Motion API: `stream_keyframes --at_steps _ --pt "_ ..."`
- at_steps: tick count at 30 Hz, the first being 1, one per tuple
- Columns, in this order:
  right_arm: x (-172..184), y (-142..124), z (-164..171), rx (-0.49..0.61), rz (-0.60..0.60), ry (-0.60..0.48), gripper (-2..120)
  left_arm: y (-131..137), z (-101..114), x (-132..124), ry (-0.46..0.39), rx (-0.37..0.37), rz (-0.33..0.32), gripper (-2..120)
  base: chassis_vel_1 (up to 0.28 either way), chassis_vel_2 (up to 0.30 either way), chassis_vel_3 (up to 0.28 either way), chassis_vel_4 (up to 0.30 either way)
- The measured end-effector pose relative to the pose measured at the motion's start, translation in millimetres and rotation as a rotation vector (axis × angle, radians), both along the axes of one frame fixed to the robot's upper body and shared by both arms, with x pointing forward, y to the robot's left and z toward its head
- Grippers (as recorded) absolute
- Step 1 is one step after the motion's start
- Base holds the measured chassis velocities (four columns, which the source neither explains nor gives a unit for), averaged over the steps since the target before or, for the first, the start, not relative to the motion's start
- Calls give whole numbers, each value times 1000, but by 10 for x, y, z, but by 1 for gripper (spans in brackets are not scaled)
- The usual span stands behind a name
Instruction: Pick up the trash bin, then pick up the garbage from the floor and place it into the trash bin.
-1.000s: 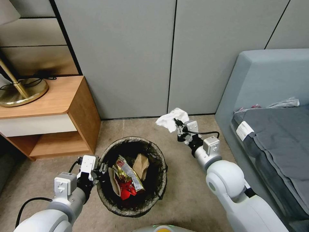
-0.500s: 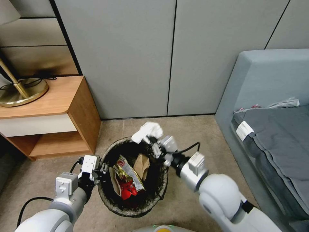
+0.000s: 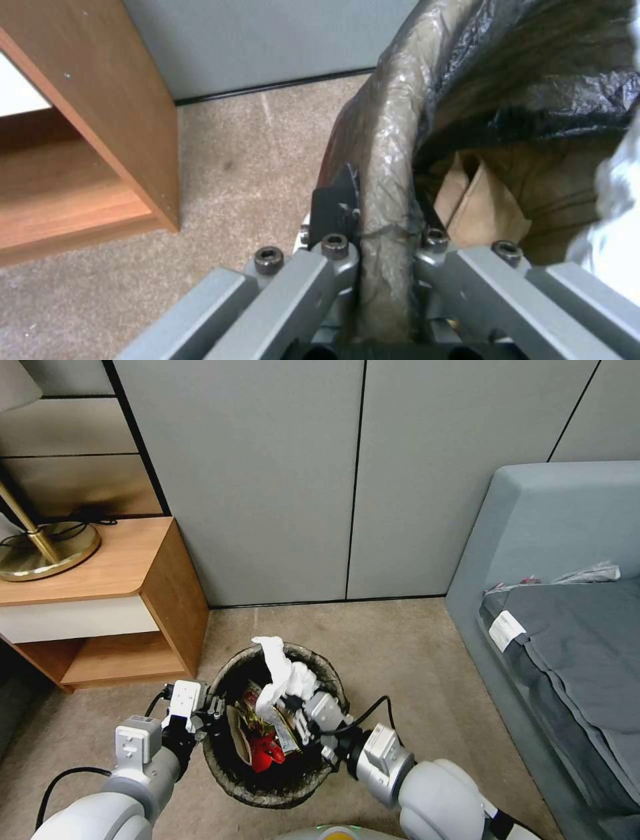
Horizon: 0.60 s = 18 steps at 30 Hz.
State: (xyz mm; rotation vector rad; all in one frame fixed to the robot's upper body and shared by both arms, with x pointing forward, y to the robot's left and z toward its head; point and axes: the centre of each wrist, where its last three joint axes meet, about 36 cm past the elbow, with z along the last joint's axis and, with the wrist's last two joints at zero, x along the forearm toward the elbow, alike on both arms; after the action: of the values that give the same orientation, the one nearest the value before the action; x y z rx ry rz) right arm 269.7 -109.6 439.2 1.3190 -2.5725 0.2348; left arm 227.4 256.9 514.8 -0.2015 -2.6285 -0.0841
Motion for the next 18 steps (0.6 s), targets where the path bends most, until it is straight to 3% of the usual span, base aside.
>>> stream_keyframes --at_steps 13,18 --pt "-62 164 -116 -9 46 20 0 -1 -4 -5 3 0 1 1 0 0 0 0" --pt "-56 215 -141 -19 29 24 17 -3 -5 -6 3 0 0 1 0 0 0 0"
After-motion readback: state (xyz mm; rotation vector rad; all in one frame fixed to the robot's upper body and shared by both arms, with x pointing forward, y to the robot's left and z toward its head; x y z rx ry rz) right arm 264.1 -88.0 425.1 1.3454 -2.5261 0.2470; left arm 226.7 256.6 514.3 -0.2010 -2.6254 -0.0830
